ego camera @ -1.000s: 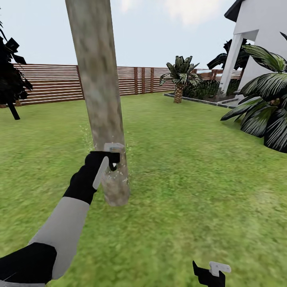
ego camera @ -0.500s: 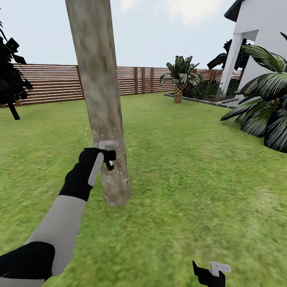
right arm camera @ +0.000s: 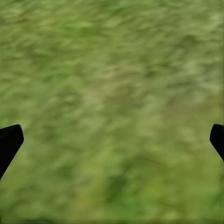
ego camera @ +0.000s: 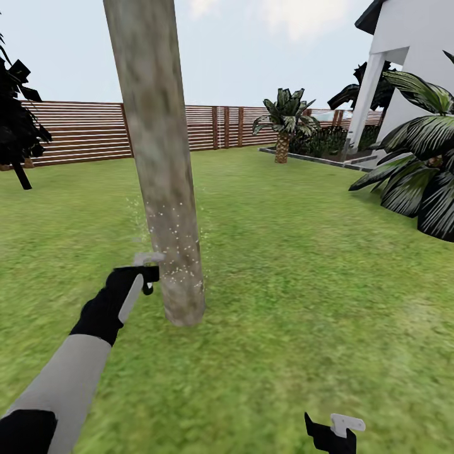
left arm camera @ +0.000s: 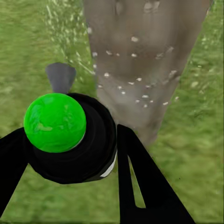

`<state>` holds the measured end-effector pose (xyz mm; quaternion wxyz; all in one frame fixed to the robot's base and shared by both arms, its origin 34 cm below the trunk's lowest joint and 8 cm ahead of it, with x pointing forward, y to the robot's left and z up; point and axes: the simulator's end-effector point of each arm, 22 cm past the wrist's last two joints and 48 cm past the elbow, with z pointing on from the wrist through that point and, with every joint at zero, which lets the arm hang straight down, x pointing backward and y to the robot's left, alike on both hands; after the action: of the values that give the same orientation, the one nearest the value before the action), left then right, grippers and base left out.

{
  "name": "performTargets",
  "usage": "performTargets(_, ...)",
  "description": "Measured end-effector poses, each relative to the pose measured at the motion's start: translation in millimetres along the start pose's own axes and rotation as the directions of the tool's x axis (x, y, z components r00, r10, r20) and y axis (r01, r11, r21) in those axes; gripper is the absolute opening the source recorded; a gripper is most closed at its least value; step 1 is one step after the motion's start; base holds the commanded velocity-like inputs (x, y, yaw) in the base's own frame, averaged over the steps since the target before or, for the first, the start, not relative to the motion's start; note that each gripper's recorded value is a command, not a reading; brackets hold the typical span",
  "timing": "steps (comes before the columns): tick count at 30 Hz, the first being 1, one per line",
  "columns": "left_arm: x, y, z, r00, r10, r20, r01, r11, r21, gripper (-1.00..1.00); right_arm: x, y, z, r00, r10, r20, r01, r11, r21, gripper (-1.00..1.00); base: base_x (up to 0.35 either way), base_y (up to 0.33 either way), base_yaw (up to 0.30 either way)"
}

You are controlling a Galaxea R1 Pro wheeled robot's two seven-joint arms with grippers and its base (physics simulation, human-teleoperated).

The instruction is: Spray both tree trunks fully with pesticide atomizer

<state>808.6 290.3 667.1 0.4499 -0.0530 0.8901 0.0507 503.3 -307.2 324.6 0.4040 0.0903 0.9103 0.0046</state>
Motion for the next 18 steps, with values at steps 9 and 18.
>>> performTargets(9,108.7,-7.0,50.1,0.998,-0.021,-0.051,0.024,0.998,0.054,-1.00,-3.2,-1.3,0.5,1.000,0.002,0.007,-0.002,1.000,0.004,1.00,0.000,0.000,0.000)
performTargets(18,287.2,-0.3,19.6,0.940,0.332,-0.077,-0.270,0.865,0.424,-1.00,-59.9,30.8,8.9,0.963,-0.240,0.122,0.253,0.961,-0.110,1.00,0.000,0.000,0.000)
